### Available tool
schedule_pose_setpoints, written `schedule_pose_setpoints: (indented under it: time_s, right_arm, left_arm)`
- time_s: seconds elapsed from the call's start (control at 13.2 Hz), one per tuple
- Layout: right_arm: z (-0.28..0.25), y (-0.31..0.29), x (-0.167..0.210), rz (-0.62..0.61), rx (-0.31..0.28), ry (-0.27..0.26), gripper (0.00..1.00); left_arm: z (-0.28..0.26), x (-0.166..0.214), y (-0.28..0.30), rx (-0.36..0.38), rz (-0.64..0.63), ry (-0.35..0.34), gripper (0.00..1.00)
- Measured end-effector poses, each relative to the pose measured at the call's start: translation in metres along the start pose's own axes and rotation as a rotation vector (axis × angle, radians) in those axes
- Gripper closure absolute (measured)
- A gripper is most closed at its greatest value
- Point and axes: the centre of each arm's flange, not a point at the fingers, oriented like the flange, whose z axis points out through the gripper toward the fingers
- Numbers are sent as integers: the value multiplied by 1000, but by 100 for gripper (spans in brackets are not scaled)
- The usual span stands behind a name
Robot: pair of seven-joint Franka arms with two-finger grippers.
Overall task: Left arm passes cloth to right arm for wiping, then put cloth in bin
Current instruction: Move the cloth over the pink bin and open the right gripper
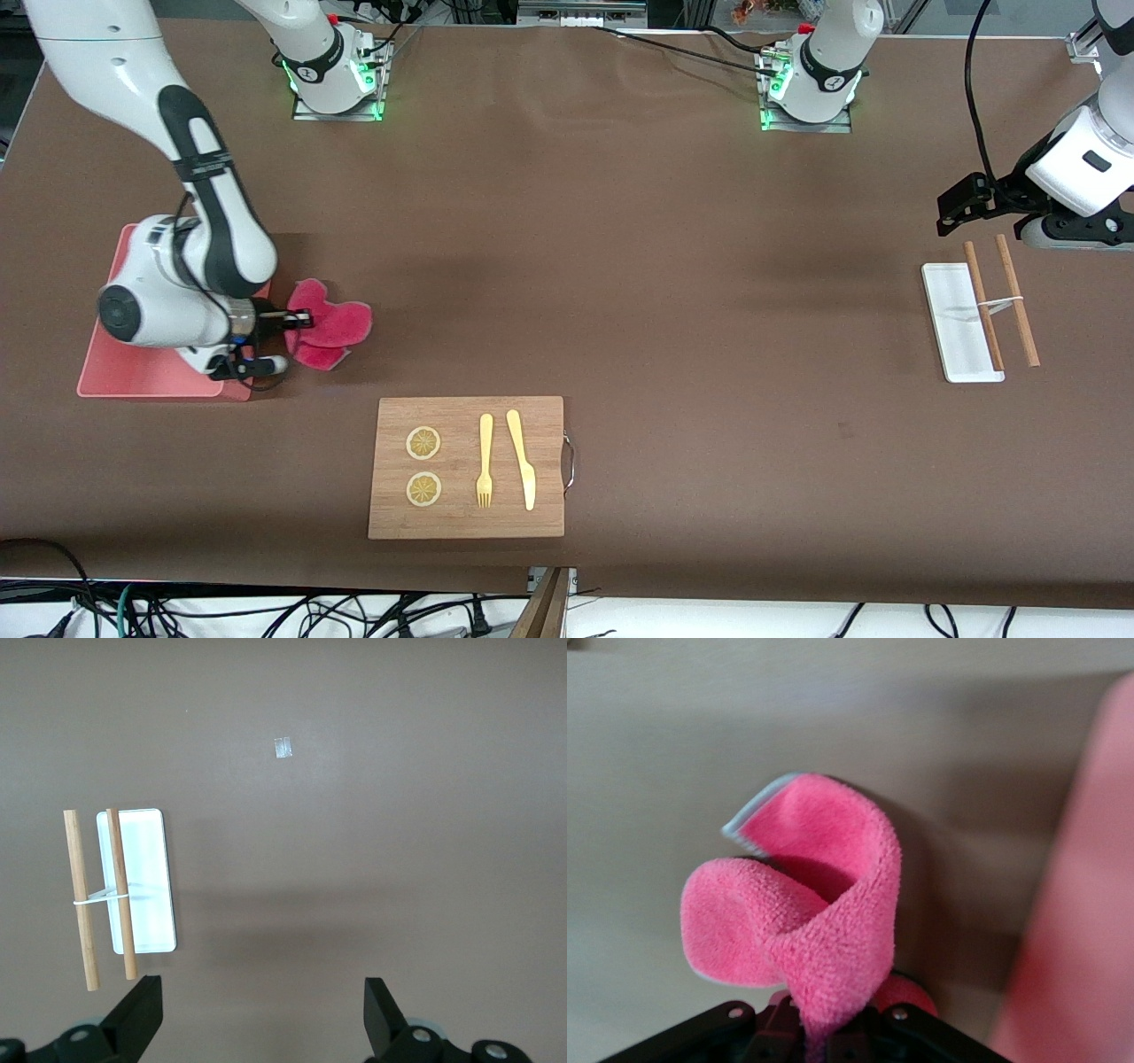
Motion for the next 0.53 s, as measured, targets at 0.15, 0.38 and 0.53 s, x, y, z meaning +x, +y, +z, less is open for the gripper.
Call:
schedule_pose_setpoints:
  time_s: [0.15, 0.38, 0.53]
  right_arm:
    - [-23, 11, 1, -24, -10, 0, 98]
    - [-82, 12, -2, -45, -25, -75, 98]
    - [-132, 19, -13, -49, -69, -108, 98]
  left_arm:
    - [0, 0, 0, 0, 0, 0, 0]
    - [0, 0, 0, 0, 0, 0, 0]
    - [0, 0, 0, 0, 0, 0, 0]
